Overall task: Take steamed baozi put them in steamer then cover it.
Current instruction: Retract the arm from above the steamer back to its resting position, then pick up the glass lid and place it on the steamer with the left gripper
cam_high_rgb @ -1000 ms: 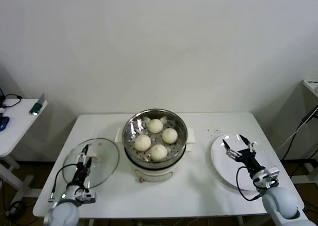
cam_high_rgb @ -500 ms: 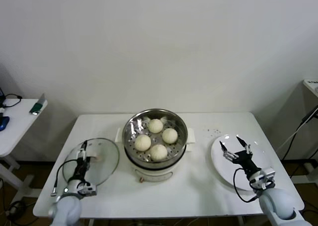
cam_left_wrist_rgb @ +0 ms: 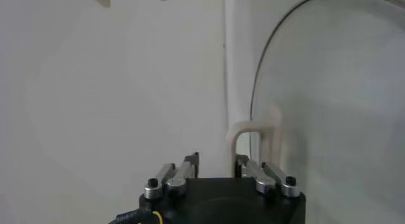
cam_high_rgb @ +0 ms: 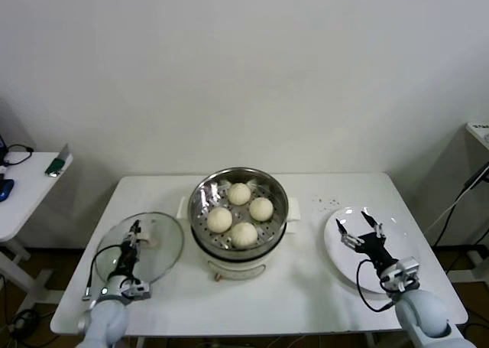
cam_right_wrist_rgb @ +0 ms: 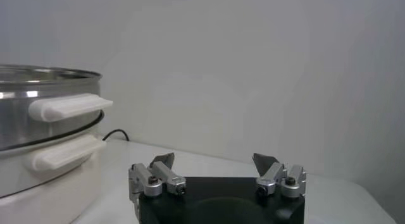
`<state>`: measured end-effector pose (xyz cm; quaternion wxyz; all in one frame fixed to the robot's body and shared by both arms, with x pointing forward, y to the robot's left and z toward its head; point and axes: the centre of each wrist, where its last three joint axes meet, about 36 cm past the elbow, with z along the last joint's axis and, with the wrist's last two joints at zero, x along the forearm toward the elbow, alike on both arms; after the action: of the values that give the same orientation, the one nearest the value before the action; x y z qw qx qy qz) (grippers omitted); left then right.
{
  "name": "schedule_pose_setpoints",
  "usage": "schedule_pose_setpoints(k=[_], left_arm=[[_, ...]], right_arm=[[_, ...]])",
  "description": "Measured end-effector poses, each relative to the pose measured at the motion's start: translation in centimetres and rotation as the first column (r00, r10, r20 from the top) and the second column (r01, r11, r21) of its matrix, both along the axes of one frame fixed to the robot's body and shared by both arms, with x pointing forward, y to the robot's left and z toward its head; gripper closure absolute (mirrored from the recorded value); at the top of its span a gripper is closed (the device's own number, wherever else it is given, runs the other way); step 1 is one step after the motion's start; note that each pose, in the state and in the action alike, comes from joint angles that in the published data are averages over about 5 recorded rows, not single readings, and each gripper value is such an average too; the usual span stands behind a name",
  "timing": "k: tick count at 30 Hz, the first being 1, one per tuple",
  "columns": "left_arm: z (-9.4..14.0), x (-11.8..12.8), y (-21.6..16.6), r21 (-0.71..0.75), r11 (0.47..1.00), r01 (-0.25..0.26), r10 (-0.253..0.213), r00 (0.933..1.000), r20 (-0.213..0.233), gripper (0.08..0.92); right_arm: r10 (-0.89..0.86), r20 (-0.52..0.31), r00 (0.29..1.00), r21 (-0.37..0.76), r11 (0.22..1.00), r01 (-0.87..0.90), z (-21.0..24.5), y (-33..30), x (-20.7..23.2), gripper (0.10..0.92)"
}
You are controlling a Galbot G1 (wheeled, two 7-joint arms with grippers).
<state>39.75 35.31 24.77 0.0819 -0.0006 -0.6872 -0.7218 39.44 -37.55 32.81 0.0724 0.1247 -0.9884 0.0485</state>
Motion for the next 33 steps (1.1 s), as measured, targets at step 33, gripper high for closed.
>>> schedule_pose_setpoints(k=[33], left_arm=[[13.1,-5.1,-0.5,0.065,0.987,-0.146,0.124,0.9563,0.265,0.85]], right_arm=[[0.024,0.0,1.0,-0.037,0.999,-0.024,-0.2,-0.8,0.3,0.2]])
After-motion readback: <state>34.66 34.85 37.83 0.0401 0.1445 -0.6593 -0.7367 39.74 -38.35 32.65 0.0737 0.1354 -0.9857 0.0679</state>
